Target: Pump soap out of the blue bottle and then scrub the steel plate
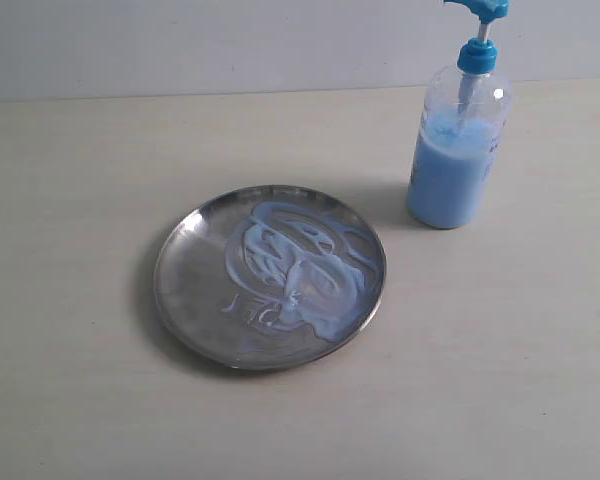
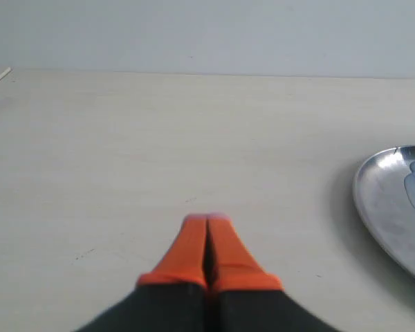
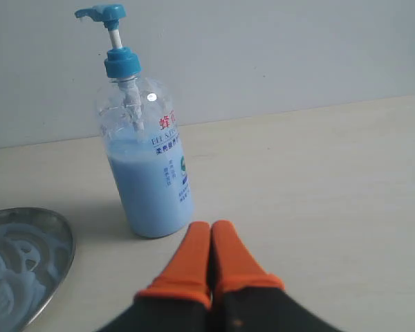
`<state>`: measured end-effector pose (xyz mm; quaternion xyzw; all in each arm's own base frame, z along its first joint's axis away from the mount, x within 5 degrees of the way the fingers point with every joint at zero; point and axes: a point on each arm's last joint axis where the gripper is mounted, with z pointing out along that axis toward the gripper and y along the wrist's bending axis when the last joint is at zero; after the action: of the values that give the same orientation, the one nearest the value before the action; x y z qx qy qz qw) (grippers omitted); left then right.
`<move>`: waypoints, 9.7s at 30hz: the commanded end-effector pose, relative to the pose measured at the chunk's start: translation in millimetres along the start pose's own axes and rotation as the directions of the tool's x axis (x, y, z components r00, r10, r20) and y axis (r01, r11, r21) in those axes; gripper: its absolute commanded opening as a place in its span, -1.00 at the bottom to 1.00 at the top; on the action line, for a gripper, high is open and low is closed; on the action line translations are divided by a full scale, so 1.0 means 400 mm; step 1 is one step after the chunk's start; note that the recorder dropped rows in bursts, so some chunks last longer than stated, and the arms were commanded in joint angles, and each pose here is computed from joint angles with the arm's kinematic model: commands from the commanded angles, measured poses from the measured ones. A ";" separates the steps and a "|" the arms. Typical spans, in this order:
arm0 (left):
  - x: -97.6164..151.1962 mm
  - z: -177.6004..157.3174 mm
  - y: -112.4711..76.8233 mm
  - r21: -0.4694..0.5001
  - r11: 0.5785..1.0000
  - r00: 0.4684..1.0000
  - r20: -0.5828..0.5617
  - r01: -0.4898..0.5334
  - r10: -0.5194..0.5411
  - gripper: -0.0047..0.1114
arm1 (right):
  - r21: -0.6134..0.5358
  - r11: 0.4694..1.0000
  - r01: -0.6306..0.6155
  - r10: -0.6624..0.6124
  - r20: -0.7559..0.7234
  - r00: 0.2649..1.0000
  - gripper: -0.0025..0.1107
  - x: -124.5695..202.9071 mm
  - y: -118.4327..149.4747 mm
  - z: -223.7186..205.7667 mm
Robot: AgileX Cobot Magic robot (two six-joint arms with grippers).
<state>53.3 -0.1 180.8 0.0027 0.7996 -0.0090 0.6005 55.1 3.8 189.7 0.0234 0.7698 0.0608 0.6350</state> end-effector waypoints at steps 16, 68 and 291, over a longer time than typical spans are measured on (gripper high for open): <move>-0.001 0.000 0.000 0.001 1.000 1.000 0.015 0.000 0.000 -0.92 | 0.005 1.000 0.000 0.000 0.009 1.000 -0.96 0.001 -0.001 0.000; -0.001 0.000 0.000 0.001 1.000 1.000 0.015 0.000 0.000 -0.92 | 0.049 0.999 0.005 0.013 -0.351 0.936 -0.96 -0.300 0.032 0.306; -0.002 0.000 0.000 0.001 1.000 1.000 0.019 -0.001 0.001 -0.92 | -0.346 0.820 0.455 -0.515 -0.103 0.851 -0.96 0.006 0.308 0.509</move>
<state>53.3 -0.1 180.8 0.0027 0.7996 -0.0090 0.6005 242.9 136.6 149.5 -0.2792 0.8243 0.0268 0.4917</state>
